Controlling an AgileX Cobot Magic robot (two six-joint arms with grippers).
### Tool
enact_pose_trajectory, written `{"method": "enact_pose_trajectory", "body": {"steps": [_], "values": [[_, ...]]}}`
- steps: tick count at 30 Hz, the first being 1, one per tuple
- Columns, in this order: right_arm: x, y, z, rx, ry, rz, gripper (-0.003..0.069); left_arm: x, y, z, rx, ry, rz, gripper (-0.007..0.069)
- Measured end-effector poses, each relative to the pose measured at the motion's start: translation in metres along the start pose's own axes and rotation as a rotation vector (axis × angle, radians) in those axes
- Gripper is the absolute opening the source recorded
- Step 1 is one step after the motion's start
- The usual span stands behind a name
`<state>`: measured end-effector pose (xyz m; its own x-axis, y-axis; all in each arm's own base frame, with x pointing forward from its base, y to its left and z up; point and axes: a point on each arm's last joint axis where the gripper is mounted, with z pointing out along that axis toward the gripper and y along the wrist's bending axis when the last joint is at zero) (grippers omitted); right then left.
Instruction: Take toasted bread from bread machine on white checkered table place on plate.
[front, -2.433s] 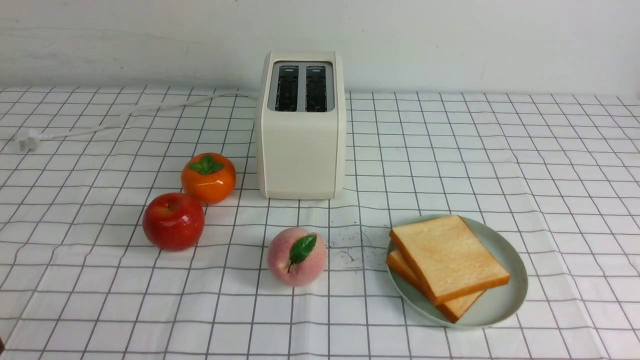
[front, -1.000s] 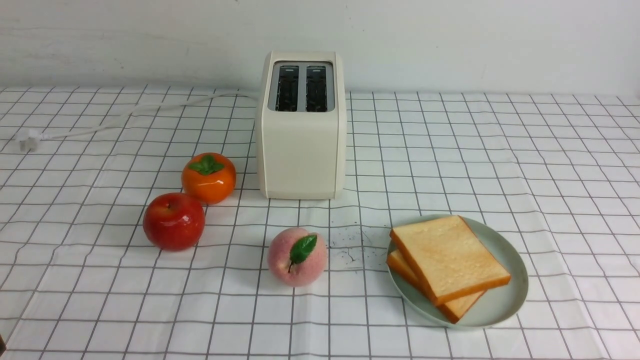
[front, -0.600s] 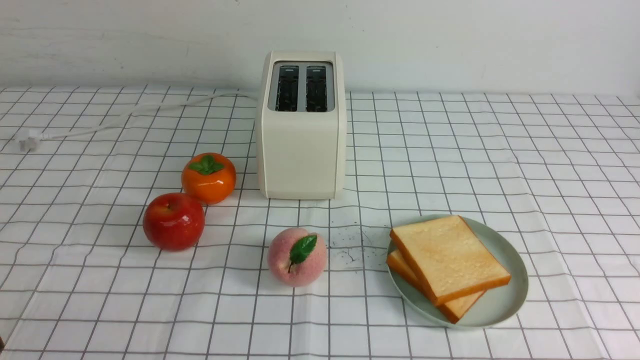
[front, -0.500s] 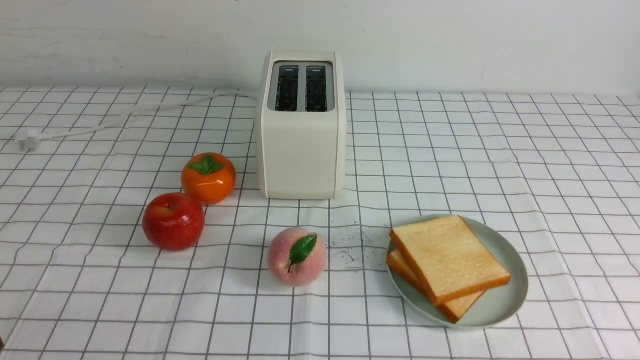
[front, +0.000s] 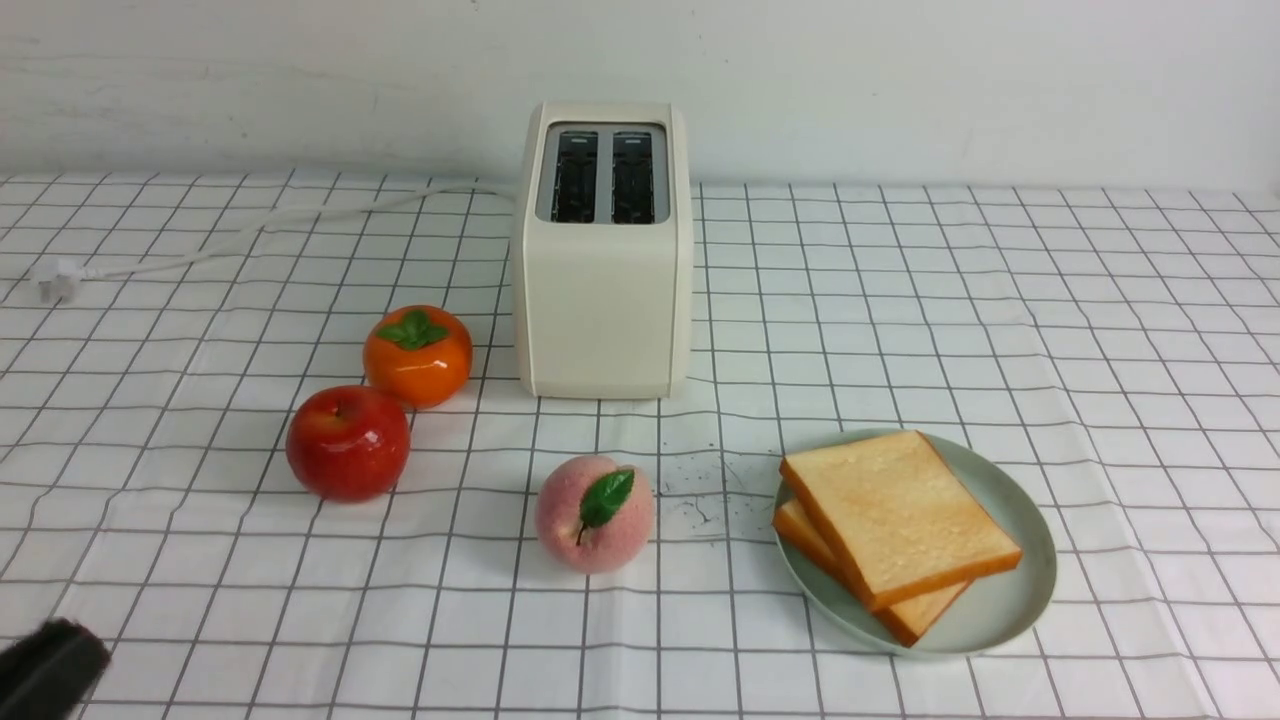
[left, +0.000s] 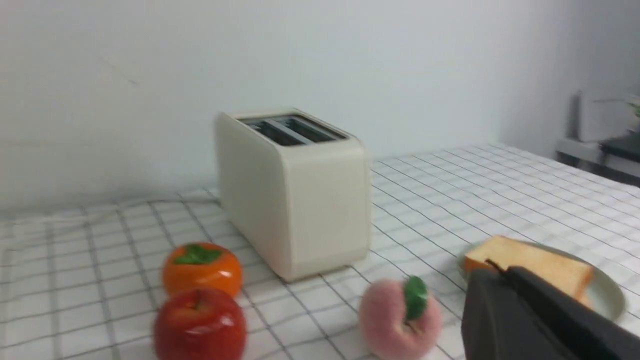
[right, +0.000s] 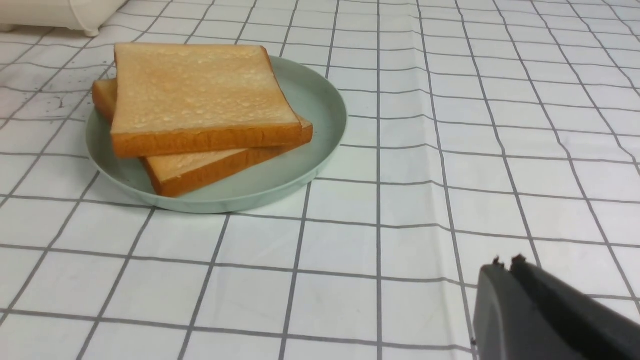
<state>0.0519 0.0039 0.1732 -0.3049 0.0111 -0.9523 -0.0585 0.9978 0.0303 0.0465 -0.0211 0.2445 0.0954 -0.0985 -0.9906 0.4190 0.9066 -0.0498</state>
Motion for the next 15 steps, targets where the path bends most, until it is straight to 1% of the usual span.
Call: {"method": "enact_pose_trajectory", "body": {"steps": [3, 6, 7, 8, 10, 11, 12, 15], "values": [[0.000, 0.000, 0.000, 0.000, 0.000, 0.001, 0.0018, 0.005, 0.009, -0.002, -0.175, -0.049, -0.022, -0.0013], [0.000, 0.000, 0.000, 0.000, 0.000, 0.001, 0.0022, 0.022, 0.018, -0.003, -0.324, -0.022, -0.049, -0.0013], [0.000, 0.000, 0.000, 0.000, 0.000, 0.001, 0.0022, 0.022, 0.018, -0.003, -0.324, -0.022, -0.054, -0.0013], [0.000, 0.000, 0.000, 0.000, 0.000, 0.001, 0.0023, 0.035, 0.022, -0.004, -0.378, 0.017, -0.092, -0.0013], [0.000, 0.000, 0.000, 0.000, 0.000, 0.001, 0.0026, 0.046, 0.024, -0.005, -0.419, 0.084, -0.154, -0.0013], [0.000, 0.000, 0.000, 0.000, 0.000, 0.001, 0.0027, 0.047, 0.024, -0.005, -0.422, 0.100, -0.167, -0.0013], [0.000, 0.000, 0.000, 0.000, 0.000, 0.001, 0.0030, 0.056, 0.024, -0.007, -0.441, 0.183, -0.188, -0.0013], [0.000, 0.000, 0.000, 0.000, 0.000, 0.001, 0.0032, 0.068, 0.025, -0.011, -0.469, 0.321, -0.211, -0.0013]]}}
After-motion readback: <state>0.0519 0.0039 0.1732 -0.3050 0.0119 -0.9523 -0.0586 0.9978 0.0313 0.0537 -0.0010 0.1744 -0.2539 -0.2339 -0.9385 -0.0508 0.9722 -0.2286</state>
